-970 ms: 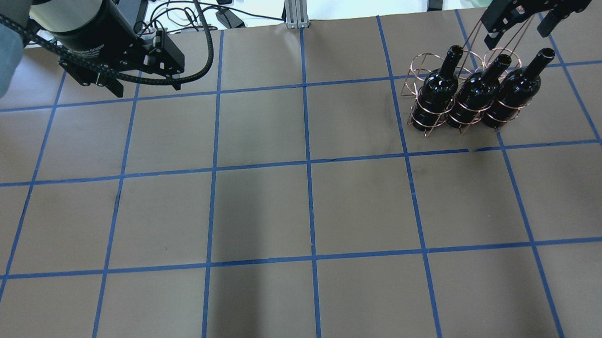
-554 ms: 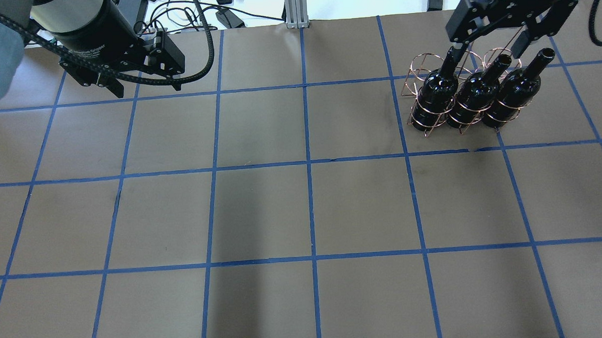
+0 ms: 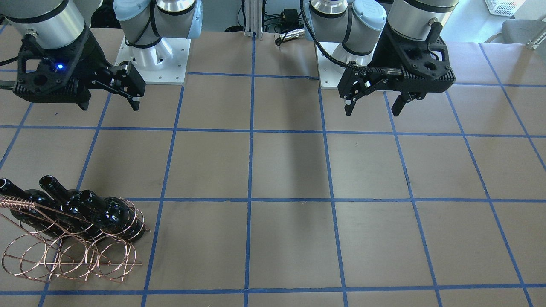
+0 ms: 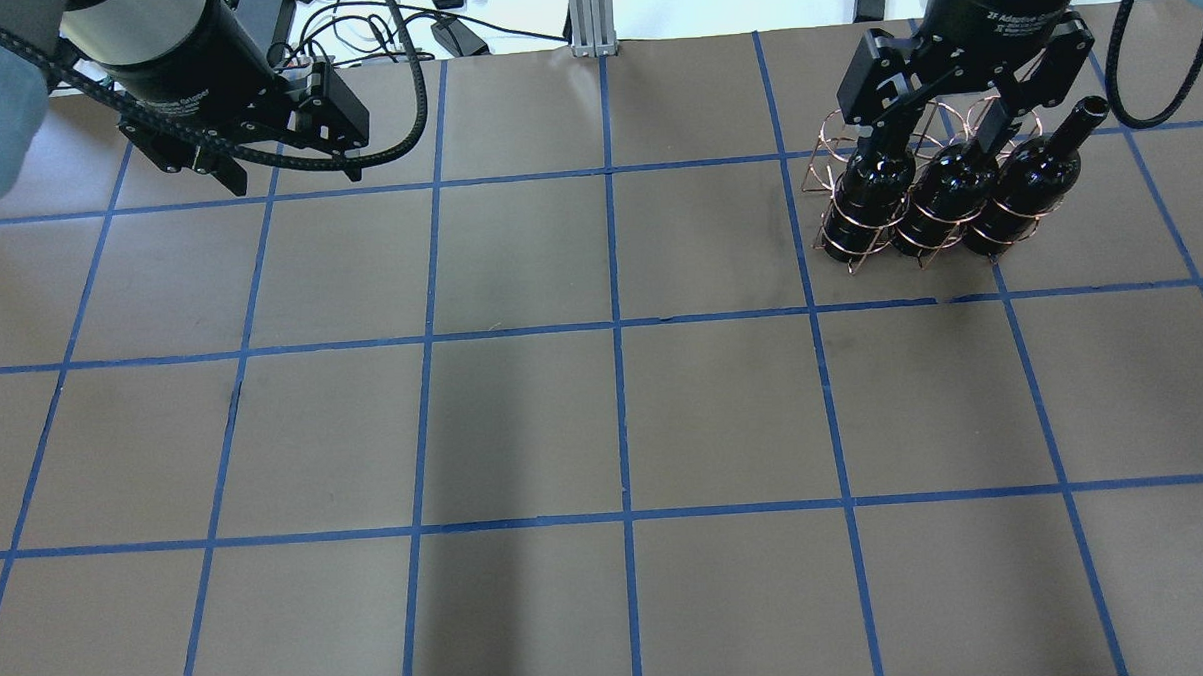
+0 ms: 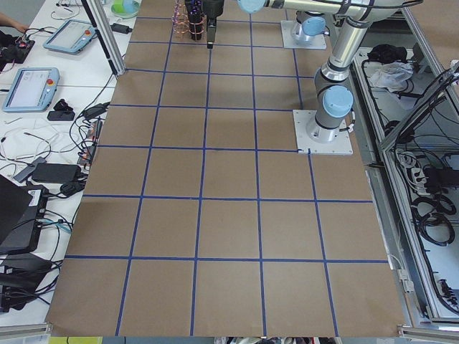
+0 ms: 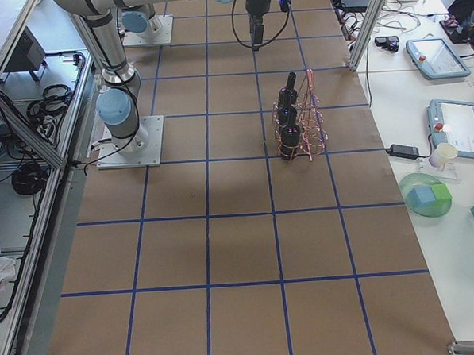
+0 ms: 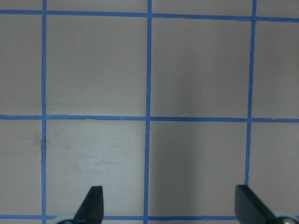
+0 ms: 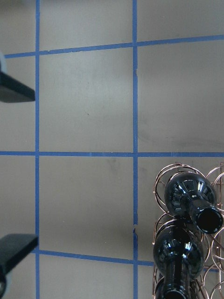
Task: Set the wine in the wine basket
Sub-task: 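Raise the open right gripper up from the rack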
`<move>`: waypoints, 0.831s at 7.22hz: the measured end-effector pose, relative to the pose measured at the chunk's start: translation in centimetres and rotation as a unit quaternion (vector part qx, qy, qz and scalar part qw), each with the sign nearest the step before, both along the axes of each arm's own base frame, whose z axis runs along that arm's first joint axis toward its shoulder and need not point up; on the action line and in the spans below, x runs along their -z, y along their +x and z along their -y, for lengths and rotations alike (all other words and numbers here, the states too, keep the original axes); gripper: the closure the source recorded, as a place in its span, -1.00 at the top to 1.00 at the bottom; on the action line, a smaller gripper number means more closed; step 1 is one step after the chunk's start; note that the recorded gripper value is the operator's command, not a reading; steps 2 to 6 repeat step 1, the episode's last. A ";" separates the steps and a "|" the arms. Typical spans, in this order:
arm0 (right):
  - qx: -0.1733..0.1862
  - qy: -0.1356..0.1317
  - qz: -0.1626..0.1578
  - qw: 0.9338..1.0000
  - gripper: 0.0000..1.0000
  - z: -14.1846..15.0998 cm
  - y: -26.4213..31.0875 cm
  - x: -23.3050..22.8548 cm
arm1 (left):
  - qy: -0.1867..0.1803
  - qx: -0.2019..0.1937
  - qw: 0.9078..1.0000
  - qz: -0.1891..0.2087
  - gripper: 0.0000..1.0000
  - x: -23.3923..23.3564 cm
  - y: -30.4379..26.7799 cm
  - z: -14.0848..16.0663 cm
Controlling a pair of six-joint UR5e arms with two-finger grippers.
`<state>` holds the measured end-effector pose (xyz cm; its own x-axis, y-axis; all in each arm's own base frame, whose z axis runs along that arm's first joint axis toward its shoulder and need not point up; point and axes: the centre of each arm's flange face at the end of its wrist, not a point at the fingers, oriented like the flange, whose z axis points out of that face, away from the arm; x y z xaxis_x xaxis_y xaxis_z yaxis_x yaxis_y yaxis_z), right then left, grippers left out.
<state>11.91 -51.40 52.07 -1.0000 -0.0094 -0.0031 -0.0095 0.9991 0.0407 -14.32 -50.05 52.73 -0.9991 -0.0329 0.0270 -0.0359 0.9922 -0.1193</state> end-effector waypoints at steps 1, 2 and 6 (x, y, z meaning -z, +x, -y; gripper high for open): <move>-0.001 0.001 -0.001 1.000 1.00 -0.4 0.0 -0.1 | 0.000 0.000 1.000 0.000 1.00 0.0 0.0 0.0; -0.001 0.001 -0.001 1.000 1.00 -0.4 0.0 -0.1 | 0.000 0.000 1.000 0.000 1.00 0.0 0.0 0.0; -0.001 0.001 -0.001 1.000 1.00 -0.4 0.0 -0.1 | 0.000 0.000 1.000 0.000 1.00 0.0 0.0 0.0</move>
